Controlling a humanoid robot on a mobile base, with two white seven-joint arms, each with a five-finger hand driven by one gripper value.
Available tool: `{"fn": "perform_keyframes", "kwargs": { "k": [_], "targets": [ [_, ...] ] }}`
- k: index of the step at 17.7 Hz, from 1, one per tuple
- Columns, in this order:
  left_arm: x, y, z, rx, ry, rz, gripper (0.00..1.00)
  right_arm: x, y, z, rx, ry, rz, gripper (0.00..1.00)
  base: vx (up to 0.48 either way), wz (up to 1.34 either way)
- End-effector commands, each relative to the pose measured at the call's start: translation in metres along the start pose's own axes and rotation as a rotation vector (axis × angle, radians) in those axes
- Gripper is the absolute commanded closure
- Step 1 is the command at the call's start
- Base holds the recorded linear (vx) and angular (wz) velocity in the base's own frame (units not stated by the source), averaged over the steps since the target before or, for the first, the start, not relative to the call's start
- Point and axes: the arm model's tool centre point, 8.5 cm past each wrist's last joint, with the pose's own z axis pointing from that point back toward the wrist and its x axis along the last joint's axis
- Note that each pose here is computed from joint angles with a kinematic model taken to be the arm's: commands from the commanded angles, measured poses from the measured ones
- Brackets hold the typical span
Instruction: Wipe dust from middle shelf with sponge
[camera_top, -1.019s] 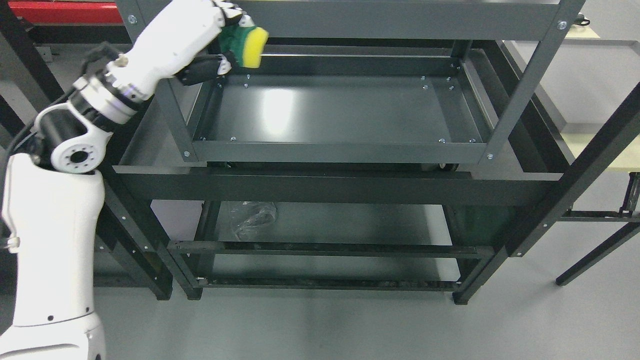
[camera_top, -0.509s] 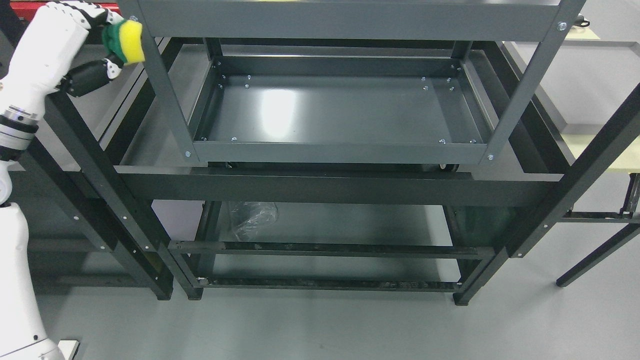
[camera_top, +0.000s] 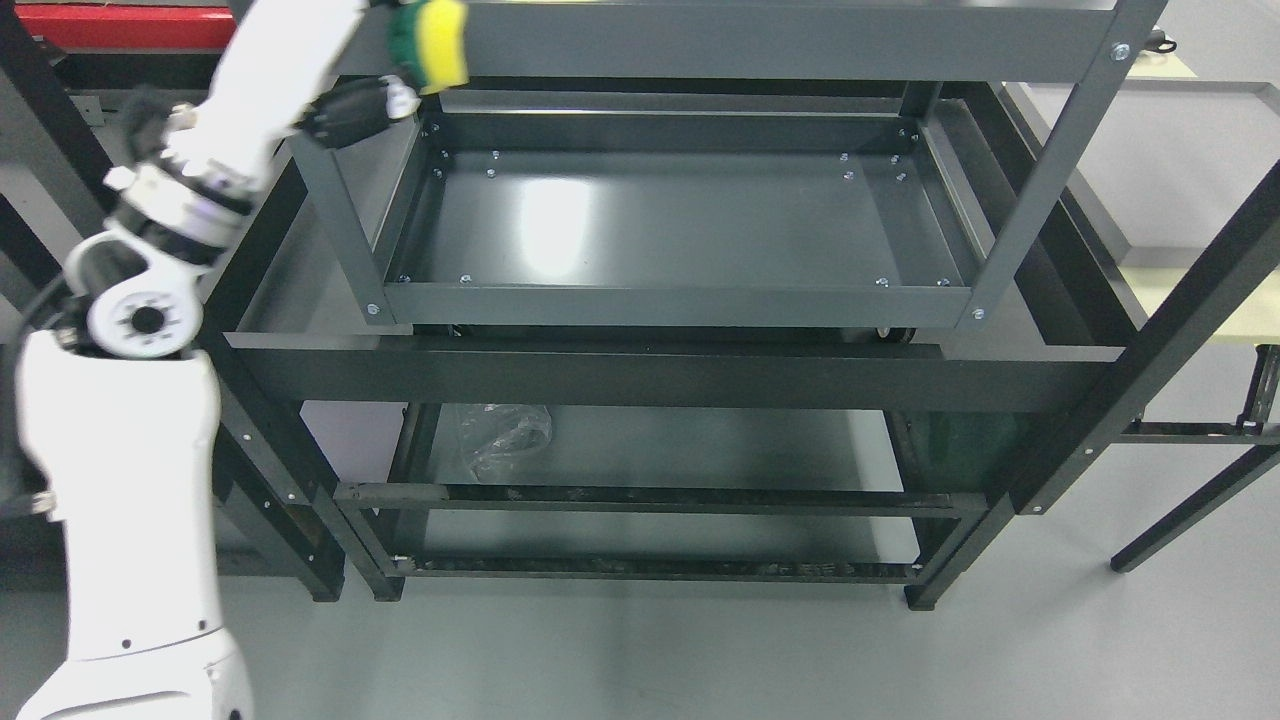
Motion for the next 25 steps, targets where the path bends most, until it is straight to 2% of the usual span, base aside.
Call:
{"fn": "perform_keyframes", "kwargs": {
  "k": [1, 4, 6, 8, 11, 14, 16, 21, 25],
  "targets": [
    [0.157, -0.140, -0.083, -0.291, -0.363, 0.163, 0.99, 0.010, -0.010, 0.000, -0.015, -0.023, -0.003, 0.00, 0.000, 0.00],
    [0.214, -0.187, -0.076, -0.393, -0.486, 0.248, 0.99, 0.010, -0.010, 0.000, -0.015, -0.023, -0.003, 0.00, 0.000, 0.00],
    [0.240, -0.212, -0.065, -0.455, -0.546, 0.266, 0.99, 0.010, -0.010, 0.000, -0.015, -0.023, -0.003, 0.00, 0.000, 0.00],
    [0.248, -0.224, -0.059, -0.490, -0.545, 0.272, 0.99, 0.010, -0.010, 0.000, -0.015, -0.023, -0.003, 0.00, 0.000, 0.00],
    [0.245, -0.224, -0.059, -0.483, -0.530, 0.290, 0.99, 0.010, -0.010, 0.000, -0.015, -0.023, -0.003, 0.00, 0.000, 0.00],
    [0.218, -0.232, -0.034, -0.429, -0.401, 0.396, 0.99, 0.010, -0.010, 0.000, -0.015, -0.023, -0.003, 0.00, 0.000, 0.00],
    [0.188, -0.235, -0.008, -0.360, -0.258, 0.486, 0.97, 0.010, -0.010, 0.000, -0.015, -0.023, -0.003, 0.00, 0.000, 0.00],
    [0.098, -0.220, 0.067, 0.016, 0.182, 0.872, 0.95, 0.010, -0.010, 0.000, -0.015, -0.023, -0.003, 0.00, 0.000, 0.00],
    [0.053, -0.210, 0.138, 0.294, 0.451, 0.920, 0.96, 0.010, -0.010, 0.000, -0.015, -0.023, -0.003, 0.00, 0.000, 0.00]
  ]
}}
